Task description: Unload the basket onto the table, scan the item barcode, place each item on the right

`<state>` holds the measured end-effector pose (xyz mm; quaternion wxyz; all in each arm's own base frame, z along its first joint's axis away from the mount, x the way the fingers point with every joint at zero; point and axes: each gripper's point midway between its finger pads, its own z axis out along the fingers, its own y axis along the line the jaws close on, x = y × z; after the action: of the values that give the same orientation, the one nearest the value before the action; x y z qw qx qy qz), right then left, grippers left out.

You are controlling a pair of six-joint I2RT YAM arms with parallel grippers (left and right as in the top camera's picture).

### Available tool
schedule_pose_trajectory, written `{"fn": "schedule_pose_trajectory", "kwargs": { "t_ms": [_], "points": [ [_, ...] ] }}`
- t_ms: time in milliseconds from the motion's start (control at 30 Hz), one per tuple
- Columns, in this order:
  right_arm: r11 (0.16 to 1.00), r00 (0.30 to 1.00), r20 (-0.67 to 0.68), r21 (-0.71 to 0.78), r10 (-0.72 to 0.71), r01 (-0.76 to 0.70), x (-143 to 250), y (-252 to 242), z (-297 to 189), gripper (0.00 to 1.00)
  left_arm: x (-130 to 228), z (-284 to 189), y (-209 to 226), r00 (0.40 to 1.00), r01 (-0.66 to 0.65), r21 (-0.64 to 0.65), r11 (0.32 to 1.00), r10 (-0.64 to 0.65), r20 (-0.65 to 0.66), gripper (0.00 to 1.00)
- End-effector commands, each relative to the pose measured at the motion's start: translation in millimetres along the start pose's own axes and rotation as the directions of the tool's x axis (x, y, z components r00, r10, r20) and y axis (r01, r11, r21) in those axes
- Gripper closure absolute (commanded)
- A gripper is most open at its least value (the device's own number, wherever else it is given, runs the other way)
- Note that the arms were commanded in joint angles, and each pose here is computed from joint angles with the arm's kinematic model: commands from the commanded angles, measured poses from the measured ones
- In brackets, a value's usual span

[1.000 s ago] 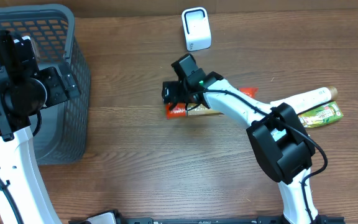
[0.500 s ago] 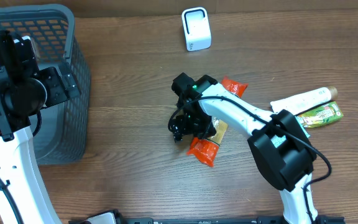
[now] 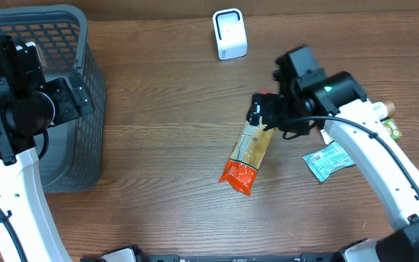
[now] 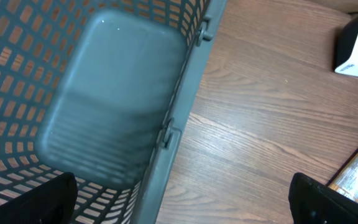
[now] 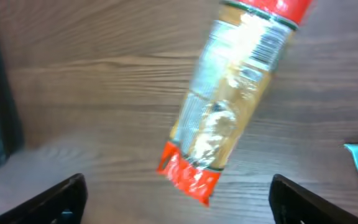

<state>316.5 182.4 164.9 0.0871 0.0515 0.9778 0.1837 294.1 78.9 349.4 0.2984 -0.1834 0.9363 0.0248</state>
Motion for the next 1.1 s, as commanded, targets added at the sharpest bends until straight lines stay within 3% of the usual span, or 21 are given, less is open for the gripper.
{"fn": "schedule_pose_trajectory", "kwargs": {
  "t_ms": [0,167,367,667,833,900,1000,1067],
  "points": [
    [0.995,0.989,-0.111,-0.021,0.094,-0.096,27,-24,50,0.04,-1,2,-1,1.000,0.007,0.005,1.000,-0.007,-0.001,0.00],
    [0.976,0.978,-0.070,-0.084,0.194,-0.200,30,-38,93,0.05,-1,2,-1,1.000,0.007,0.005,1.000,-0.007,-0.001,0.01],
    [0.949,0.958,-0.042,-0.133,0.284,-0.287,30,-40,114,0.19,-1,2,-1,1.000,0.007,0.005,1.000,-0.007,-0.001,0.00],
    [0.933,0.936,-0.117,-0.107,0.332,-0.344,48,-37,146,0.25,-1,2,-1,1.000,0.007,0.005,1.000,-0.007,-0.001,0.00],
    [0.928,0.934,-0.120,-0.125,0.337,-0.351,45,-33,153,0.41,-1,2,-1,1.000,0.007,0.005,1.000,-0.007,-0.001,0.00],
    [0.929,0.936,-0.113,-0.135,0.333,-0.346,43,-31,153,0.52,-1,2,-1,1.000,0.007,0.005,1.000,-0.007,-0.001,0.00],
    [0.933,0.943,-0.102,-0.147,0.316,-0.329,40,-29,152,0.78,-1,2,-1,1.000,0.007,0.005,1.000,-0.007,-0.001,0.00],
    [0.942,0.955,-0.098,-0.163,0.281,-0.294,38,-26,151,0.84,-1,2,-1,1.000,0.007,0.005,1.000,-0.007,-0.001,0.00]
  ]
}}
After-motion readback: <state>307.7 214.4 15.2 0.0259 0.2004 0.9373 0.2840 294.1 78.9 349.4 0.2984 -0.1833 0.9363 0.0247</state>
